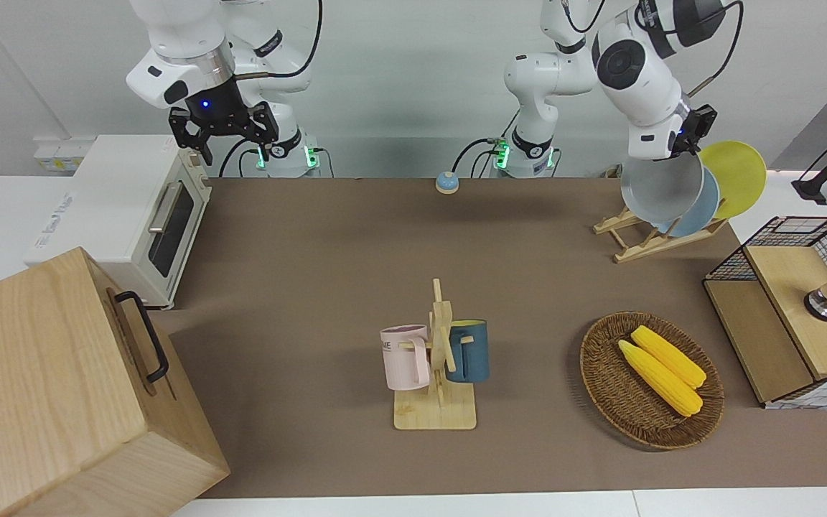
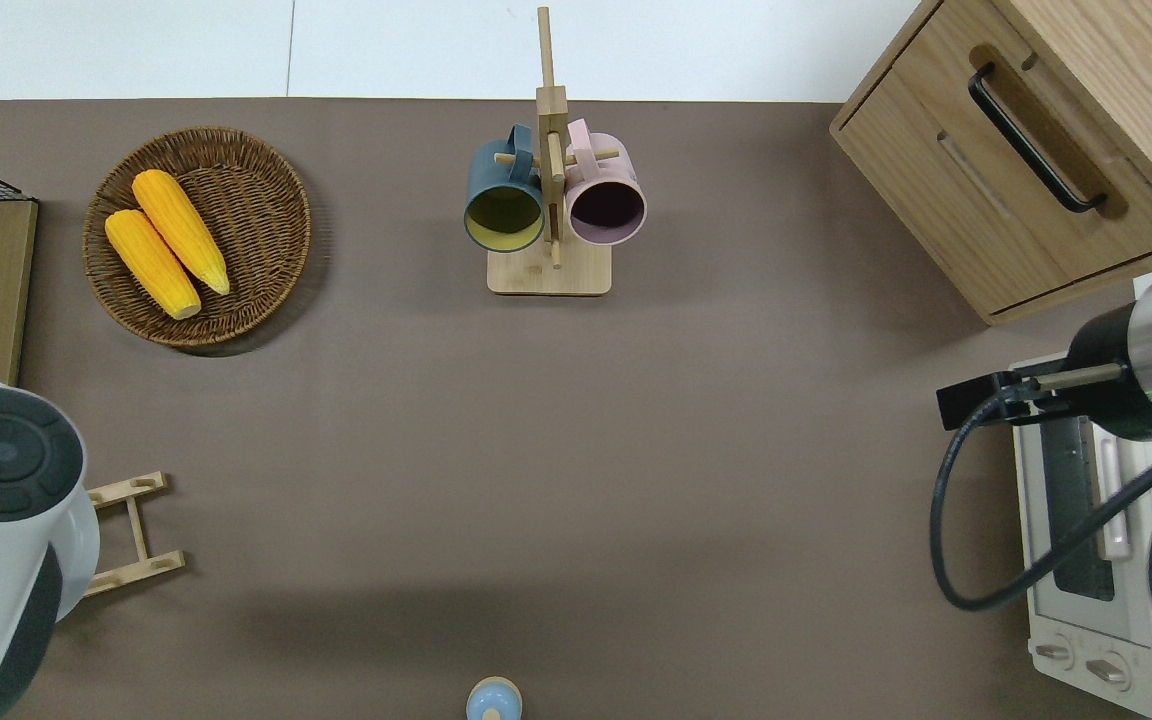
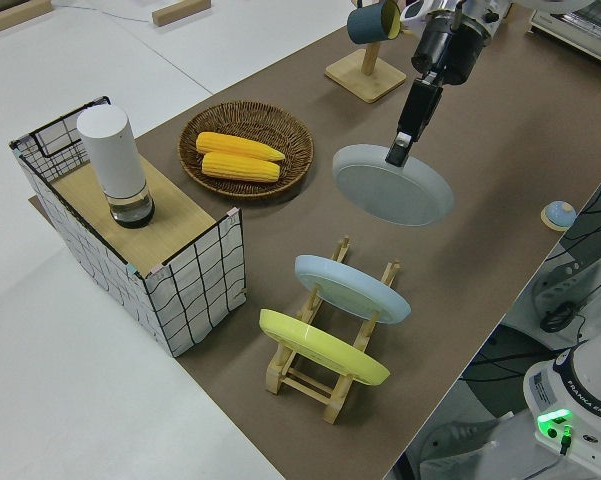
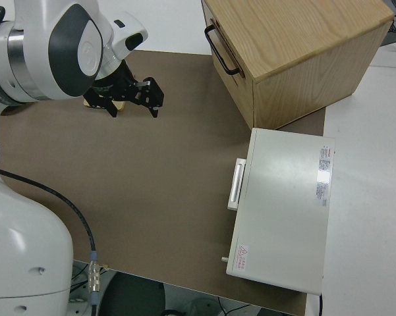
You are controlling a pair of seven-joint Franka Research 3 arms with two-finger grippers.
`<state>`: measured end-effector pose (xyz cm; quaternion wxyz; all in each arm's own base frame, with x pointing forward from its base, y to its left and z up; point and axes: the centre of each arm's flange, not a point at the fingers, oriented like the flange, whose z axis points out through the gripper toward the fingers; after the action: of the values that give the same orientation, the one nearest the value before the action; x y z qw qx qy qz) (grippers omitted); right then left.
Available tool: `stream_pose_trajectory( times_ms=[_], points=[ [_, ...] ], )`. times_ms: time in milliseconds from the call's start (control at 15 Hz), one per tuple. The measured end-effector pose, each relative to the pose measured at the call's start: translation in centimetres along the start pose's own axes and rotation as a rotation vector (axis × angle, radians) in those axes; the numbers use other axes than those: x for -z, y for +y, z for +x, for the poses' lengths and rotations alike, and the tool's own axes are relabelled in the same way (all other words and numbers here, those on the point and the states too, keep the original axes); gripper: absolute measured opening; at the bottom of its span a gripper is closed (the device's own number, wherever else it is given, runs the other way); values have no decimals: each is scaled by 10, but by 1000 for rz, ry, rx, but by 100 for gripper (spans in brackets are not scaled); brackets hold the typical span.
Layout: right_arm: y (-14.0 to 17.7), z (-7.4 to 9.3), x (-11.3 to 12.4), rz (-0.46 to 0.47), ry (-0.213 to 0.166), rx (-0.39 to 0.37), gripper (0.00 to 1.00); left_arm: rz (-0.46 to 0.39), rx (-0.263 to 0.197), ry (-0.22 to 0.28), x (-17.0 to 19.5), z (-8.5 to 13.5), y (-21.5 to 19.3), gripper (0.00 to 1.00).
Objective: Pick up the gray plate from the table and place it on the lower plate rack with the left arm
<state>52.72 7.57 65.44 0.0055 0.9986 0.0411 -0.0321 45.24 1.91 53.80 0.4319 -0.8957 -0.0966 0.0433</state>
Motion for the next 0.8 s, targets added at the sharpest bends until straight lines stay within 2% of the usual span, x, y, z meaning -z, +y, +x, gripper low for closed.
stream_pose_trajectory(
  times_ms=[200, 467, 800],
  points=[
    [0, 0, 0, 0, 0, 0, 99, 24, 3, -7, -8, -2, 16, 4],
    [0, 0, 0, 0, 0, 0, 99, 63, 39, 3, -21, -9, 40, 4],
    [0, 0, 0, 0, 0, 0, 99, 132, 34, 9, -41, -17, 66, 4]
  ],
)
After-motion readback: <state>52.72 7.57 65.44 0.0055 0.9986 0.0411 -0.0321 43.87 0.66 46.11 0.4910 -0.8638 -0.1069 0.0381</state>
